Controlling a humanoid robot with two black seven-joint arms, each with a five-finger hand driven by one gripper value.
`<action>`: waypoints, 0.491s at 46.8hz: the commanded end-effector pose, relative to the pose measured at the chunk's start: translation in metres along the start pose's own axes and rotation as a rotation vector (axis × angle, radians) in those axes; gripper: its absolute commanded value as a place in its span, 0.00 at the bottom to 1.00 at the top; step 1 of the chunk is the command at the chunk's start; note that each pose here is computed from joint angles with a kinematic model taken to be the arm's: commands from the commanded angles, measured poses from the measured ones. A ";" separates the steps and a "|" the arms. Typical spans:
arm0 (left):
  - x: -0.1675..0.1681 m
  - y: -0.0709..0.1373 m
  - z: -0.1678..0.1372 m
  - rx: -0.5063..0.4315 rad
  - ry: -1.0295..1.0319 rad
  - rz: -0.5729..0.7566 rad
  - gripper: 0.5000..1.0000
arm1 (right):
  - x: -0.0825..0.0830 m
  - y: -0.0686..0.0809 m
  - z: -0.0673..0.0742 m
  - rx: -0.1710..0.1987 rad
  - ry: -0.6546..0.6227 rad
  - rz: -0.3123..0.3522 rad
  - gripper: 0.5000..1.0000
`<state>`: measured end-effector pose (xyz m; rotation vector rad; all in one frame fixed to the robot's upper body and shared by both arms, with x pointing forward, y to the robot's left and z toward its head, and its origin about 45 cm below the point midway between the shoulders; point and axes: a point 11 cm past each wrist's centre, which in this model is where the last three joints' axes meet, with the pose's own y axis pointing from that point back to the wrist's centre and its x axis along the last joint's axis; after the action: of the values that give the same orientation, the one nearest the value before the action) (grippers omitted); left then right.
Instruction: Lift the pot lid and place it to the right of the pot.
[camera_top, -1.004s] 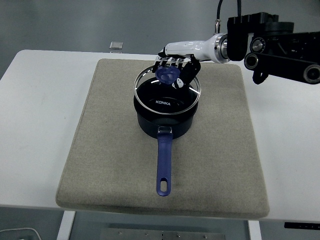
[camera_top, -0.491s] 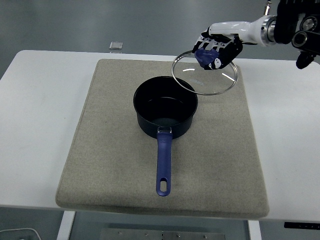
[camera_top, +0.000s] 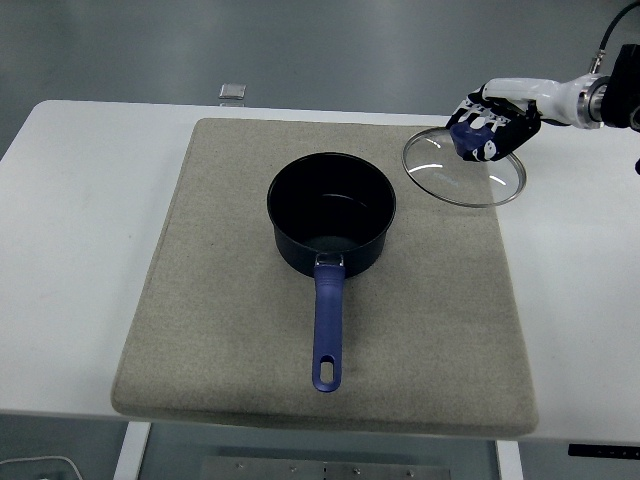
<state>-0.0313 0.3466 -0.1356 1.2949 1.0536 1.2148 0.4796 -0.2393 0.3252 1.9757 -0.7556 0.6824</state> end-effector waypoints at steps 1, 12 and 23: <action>0.000 0.000 0.000 0.000 0.000 0.000 1.00 | -0.010 -0.005 0.005 -0.006 -0.006 -0.001 0.00; 0.000 0.000 0.000 0.000 0.000 0.000 1.00 | -0.029 -0.014 0.017 -0.021 -0.014 0.009 0.00; 0.000 0.000 0.000 0.000 0.000 0.000 1.00 | -0.044 -0.018 0.028 -0.023 -0.031 0.012 0.06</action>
<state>-0.0313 0.3467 -0.1356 1.2950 1.0536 1.2149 0.4697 -0.2441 0.2756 1.9663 -0.7892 0.6573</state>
